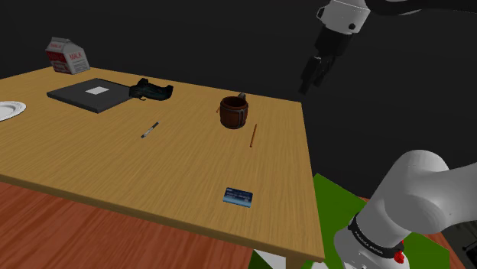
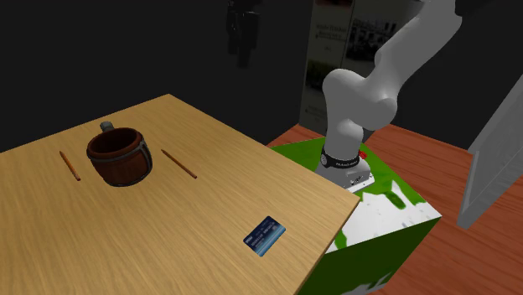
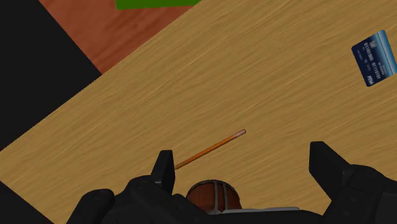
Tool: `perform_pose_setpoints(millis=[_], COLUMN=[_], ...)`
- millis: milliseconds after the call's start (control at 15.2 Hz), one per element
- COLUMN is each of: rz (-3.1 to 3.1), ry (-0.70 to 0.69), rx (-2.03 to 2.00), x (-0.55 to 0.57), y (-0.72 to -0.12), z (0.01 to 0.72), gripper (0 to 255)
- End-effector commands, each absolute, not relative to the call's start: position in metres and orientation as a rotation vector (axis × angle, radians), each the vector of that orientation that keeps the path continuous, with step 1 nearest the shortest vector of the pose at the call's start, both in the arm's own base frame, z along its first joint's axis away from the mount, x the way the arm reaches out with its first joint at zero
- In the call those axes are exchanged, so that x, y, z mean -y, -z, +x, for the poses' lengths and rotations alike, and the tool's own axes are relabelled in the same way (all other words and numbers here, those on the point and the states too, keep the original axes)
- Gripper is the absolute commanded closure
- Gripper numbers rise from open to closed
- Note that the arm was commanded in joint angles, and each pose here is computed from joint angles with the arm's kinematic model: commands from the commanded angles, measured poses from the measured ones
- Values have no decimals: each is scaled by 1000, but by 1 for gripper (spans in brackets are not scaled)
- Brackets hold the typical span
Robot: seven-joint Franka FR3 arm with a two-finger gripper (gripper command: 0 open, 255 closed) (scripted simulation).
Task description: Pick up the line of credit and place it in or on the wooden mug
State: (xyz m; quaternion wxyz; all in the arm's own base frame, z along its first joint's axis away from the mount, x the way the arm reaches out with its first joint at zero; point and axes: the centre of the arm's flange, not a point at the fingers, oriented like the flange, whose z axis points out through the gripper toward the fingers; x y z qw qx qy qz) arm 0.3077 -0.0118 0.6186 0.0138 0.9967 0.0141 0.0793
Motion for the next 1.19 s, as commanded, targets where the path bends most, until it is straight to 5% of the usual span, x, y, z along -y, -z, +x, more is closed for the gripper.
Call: perform_pose_setpoints(millis=[0,1122], rz=[3104,3110], ry=[-247,-665], rx=[-44,-561], x=[12,-118], y=[-619,-448], z=[308,290], gripper=[0,0])
